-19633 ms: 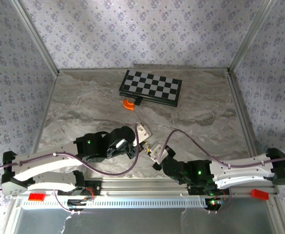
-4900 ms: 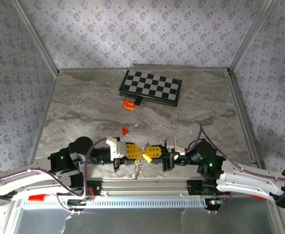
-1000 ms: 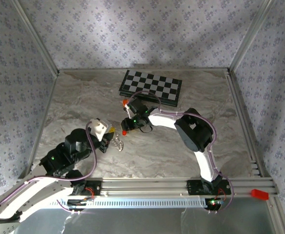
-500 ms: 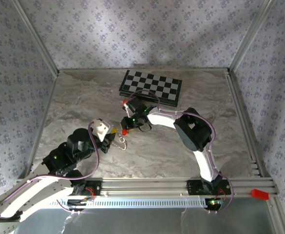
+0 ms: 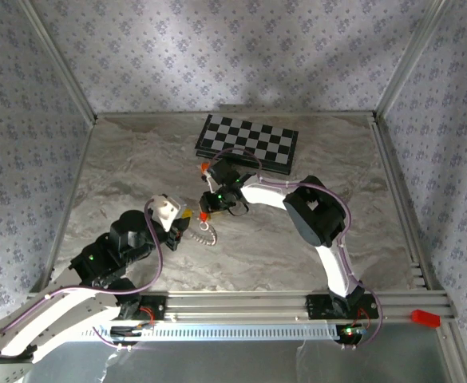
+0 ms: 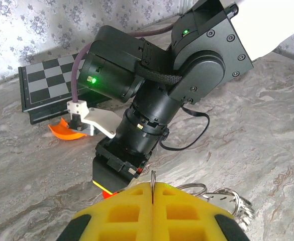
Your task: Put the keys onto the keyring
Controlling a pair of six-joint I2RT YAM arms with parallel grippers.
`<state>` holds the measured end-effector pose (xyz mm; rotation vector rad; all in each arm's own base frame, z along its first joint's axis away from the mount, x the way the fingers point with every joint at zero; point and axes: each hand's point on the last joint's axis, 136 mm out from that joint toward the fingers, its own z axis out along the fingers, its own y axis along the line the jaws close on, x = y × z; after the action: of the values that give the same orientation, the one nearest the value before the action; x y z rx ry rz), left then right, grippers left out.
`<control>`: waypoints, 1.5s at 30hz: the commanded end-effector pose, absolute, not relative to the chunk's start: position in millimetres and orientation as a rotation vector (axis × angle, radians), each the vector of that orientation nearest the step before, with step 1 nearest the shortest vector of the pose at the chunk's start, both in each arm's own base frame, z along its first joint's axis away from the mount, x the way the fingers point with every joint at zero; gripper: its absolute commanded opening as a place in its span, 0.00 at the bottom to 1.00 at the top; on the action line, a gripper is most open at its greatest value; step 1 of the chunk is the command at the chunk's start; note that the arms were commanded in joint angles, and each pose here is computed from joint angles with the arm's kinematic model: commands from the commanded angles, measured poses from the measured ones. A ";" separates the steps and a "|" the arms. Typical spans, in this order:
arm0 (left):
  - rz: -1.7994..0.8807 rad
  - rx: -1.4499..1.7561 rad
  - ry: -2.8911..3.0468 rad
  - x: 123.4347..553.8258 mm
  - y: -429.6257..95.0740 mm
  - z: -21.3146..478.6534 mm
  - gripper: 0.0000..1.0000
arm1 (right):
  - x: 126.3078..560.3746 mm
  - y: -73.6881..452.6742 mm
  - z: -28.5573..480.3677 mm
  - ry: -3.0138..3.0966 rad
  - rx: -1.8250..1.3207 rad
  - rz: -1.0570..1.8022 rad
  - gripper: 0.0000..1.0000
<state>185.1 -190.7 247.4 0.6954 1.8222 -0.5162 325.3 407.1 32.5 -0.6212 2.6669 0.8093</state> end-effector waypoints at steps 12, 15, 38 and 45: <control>-0.567 0.666 1.744 183.9 -192.3 270.3 0.00 | 297.6 352.6 12.9 2.793 -0.585 0.625 0.22; -0.573 0.662 1.739 183.1 -191.9 270.6 0.00 | 286.5 335.8 12.1 2.817 -0.583 0.569 0.22; -0.570 0.614 1.744 178.9 -179.1 275.5 0.00 | 210.6 269.6 76.6 2.836 -0.666 0.282 0.42; -0.530 0.582 1.758 180.7 -169.9 274.1 0.00 | 210.5 279.9 84.3 2.868 -1.034 0.083 0.42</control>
<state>178.4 -176.1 256.9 0.6371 1.7945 -0.5288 230.2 302.8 96.7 -0.7997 2.7845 0.2953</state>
